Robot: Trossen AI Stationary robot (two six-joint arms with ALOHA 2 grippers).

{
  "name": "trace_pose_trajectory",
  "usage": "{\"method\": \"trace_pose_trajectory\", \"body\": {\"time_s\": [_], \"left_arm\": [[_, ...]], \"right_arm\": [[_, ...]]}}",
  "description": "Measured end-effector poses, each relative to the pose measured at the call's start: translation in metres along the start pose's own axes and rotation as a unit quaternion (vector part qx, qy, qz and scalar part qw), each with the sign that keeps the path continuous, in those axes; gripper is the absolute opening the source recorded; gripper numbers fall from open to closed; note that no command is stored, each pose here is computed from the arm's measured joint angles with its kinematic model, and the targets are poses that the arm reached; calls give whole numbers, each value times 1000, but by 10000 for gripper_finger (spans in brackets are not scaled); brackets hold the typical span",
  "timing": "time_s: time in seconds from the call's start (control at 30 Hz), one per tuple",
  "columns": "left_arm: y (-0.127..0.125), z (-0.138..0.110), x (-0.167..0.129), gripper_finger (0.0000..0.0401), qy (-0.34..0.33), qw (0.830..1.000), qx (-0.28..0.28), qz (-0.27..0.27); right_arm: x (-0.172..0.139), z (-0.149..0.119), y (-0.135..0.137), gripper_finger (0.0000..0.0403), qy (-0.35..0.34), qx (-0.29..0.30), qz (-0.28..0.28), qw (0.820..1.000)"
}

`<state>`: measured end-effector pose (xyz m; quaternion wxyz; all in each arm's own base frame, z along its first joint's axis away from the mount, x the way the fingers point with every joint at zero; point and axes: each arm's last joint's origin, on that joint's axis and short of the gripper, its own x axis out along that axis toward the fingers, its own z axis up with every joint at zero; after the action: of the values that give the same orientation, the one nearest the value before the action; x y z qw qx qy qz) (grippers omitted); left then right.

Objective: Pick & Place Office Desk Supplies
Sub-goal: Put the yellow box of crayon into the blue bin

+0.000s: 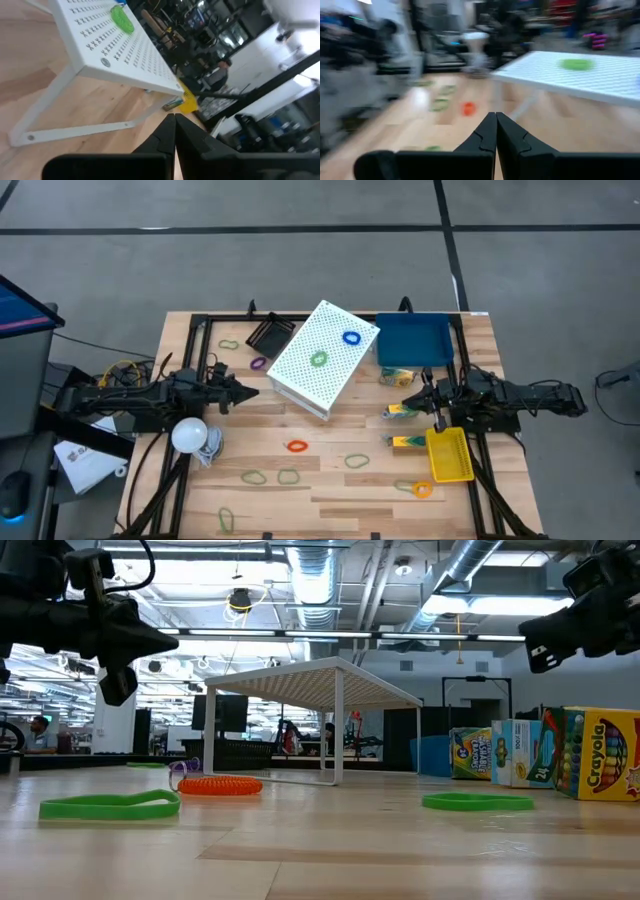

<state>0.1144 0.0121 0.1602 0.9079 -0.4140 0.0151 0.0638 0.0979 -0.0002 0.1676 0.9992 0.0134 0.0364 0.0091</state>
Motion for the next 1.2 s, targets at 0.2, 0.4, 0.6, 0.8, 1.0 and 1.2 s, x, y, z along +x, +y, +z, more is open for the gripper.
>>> {"method": "trace_pose_trajectory", "body": {"time_s": [0.2,0.4,0.6,0.8,1.0,1.2], "left_arm": [[-1,1,0,0,-7,999,-31,-6],[-2,3,0,0,-17,999,-37,-7],[-2,3,0,0,-21,999,-36,-7],[-2,4,0,0,-34,999,-7,4],[-1,4,0,0,-41,999,18,12],[0,5,0,0,-65,997,32,36]], "right_arm": [[-1,9,-4,0,-48,-20,-49,997],[-3,26,-4,0,-139,41,-47,988],[-13,52,-5,0,-284,138,-36,948],[-27,68,-8,0,-397,174,-83,898],[-33,74,-8,0,-442,208,-63,870],[-44,93,-4,0,-477,200,-9,856]]}}
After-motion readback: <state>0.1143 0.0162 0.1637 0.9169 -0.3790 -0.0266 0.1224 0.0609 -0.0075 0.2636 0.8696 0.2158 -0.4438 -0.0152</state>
